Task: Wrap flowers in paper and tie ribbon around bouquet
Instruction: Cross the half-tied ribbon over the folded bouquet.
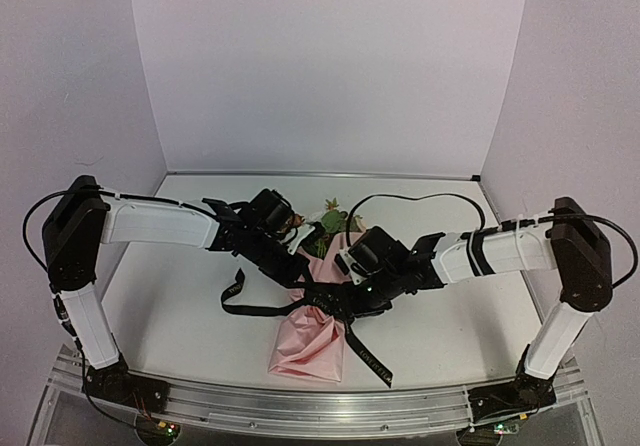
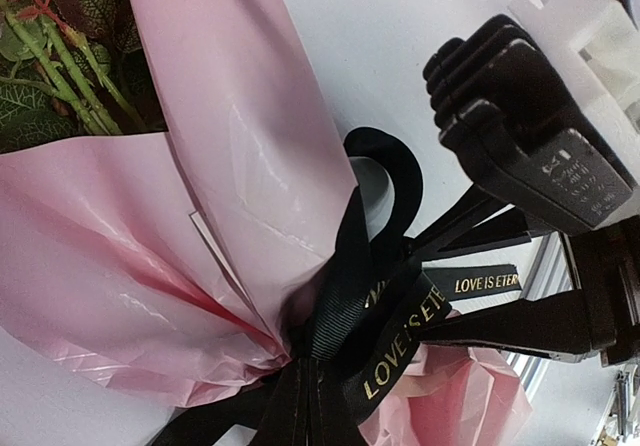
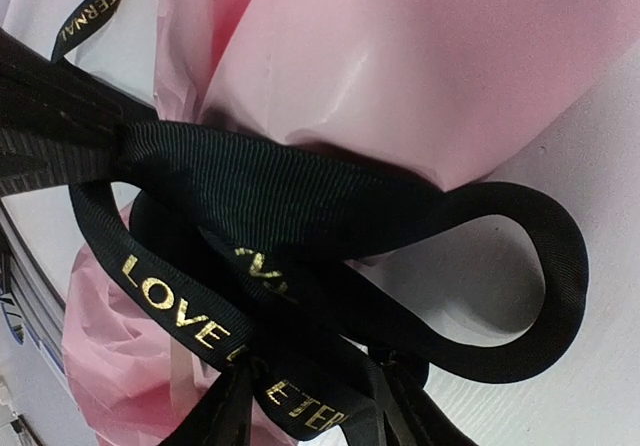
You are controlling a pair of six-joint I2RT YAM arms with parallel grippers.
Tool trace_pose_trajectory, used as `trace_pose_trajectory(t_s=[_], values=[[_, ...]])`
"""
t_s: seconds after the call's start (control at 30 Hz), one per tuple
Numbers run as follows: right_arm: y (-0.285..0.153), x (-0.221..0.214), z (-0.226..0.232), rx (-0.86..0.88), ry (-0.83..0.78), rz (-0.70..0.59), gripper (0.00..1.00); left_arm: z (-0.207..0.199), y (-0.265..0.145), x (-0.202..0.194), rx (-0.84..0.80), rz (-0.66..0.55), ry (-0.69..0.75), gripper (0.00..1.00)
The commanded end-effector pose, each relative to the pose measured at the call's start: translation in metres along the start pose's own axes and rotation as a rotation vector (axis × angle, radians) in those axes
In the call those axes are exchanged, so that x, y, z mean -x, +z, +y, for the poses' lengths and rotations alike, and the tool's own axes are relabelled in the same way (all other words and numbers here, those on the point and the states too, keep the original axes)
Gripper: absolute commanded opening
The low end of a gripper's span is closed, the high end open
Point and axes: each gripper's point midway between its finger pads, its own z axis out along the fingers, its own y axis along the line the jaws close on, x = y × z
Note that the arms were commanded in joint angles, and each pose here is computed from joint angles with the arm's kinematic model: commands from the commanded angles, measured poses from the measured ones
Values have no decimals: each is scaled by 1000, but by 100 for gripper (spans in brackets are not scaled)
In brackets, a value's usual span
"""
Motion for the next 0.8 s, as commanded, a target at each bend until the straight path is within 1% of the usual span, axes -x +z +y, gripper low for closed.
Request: trace_pose_trajectory(t_s=[0.0, 0.13, 0.27, 0.5, 0.77], values=[[-1, 9, 0, -33, -74, -30, 44, -9, -16, 14, -26, -62, 7, 0], [-2, 13, 1, -36, -101, -43, 48, -10, -16, 13, -30, -60, 5, 0], [-4, 18, 6, -17, -107, -62, 49, -10, -17, 12, -29, -59, 4, 0], [-15, 25, 8, 9, -79, -111, 47, -11, -16, 8, -43, -48, 4, 0], [-6, 34, 4, 41, -1, -139, 43, -12, -16, 10, -45, -51, 3, 0]])
